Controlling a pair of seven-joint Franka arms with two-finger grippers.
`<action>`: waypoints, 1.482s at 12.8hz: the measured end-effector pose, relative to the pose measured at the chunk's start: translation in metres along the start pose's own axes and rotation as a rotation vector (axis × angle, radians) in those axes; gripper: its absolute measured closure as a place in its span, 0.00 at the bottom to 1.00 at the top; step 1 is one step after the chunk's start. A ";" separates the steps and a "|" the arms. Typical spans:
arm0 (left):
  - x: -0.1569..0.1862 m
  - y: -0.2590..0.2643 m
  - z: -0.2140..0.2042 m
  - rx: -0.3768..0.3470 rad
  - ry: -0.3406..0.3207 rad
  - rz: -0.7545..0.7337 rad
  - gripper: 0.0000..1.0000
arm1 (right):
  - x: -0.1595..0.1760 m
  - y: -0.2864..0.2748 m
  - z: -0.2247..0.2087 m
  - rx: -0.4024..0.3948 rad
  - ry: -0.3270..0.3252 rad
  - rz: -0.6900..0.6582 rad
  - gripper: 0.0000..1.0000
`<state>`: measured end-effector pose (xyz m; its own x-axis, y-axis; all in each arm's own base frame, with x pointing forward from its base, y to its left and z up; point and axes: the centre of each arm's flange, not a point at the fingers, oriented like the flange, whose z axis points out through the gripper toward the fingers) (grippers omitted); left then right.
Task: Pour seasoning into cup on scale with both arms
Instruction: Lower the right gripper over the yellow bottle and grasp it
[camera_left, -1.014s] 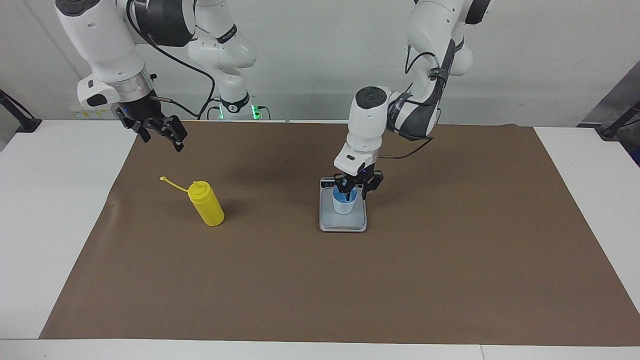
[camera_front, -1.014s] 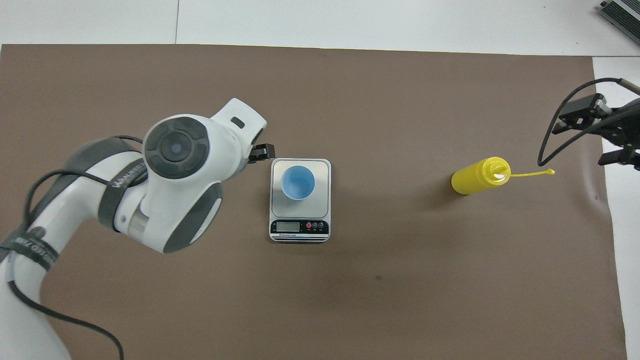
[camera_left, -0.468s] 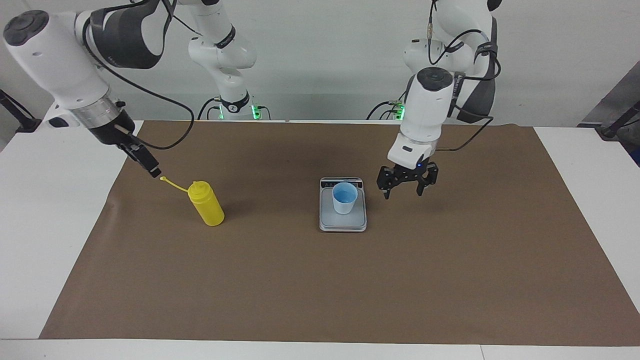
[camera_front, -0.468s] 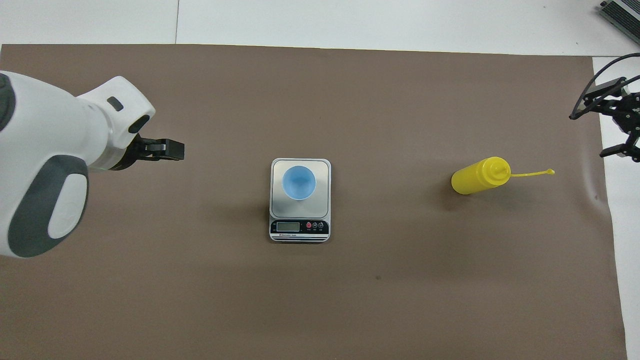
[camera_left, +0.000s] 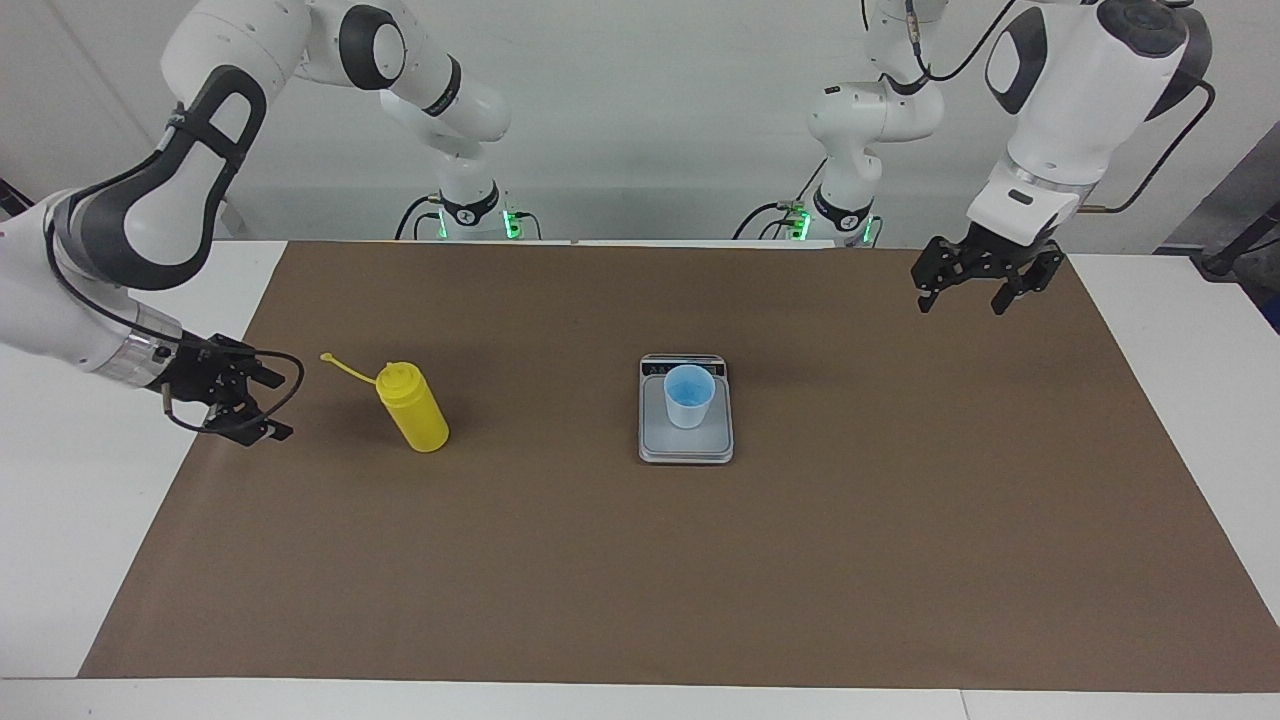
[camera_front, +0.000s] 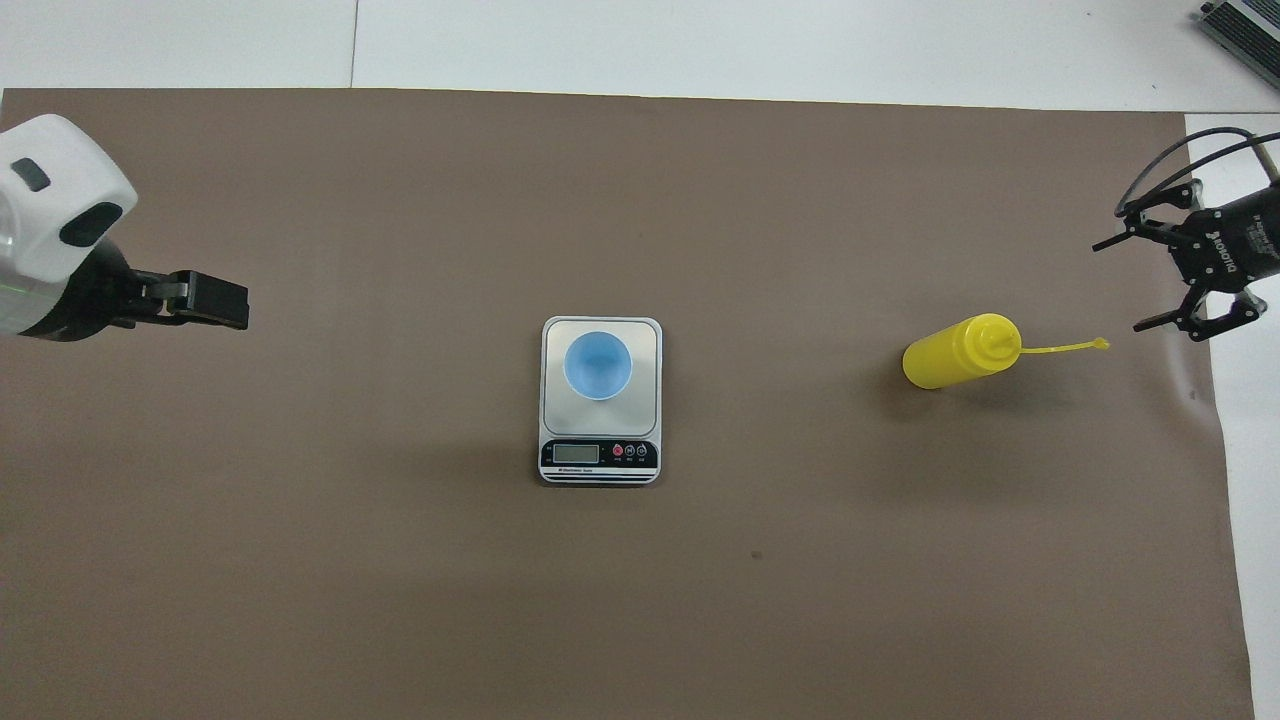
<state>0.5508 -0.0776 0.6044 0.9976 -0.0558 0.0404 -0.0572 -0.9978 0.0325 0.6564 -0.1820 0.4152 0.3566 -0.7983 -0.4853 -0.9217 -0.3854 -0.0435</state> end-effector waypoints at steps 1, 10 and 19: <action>0.000 -0.006 -0.002 -0.002 -0.005 -0.006 0.00 | 0.011 0.001 0.013 0.009 -0.046 0.023 0.00; -0.006 0.008 -0.005 -0.006 -0.013 0.020 0.00 | 0.027 0.012 0.105 0.088 -0.340 0.208 0.00; -0.006 0.004 -0.006 -0.005 -0.013 0.011 0.00 | -0.004 0.039 0.143 0.104 -0.480 0.285 0.00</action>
<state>0.5447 -0.0807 0.6101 0.9973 -0.0673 0.0279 -0.0683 -0.9970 0.0375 0.5970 -0.1283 0.2908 0.0051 -0.5548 -0.8320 -0.9903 -0.1185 0.0729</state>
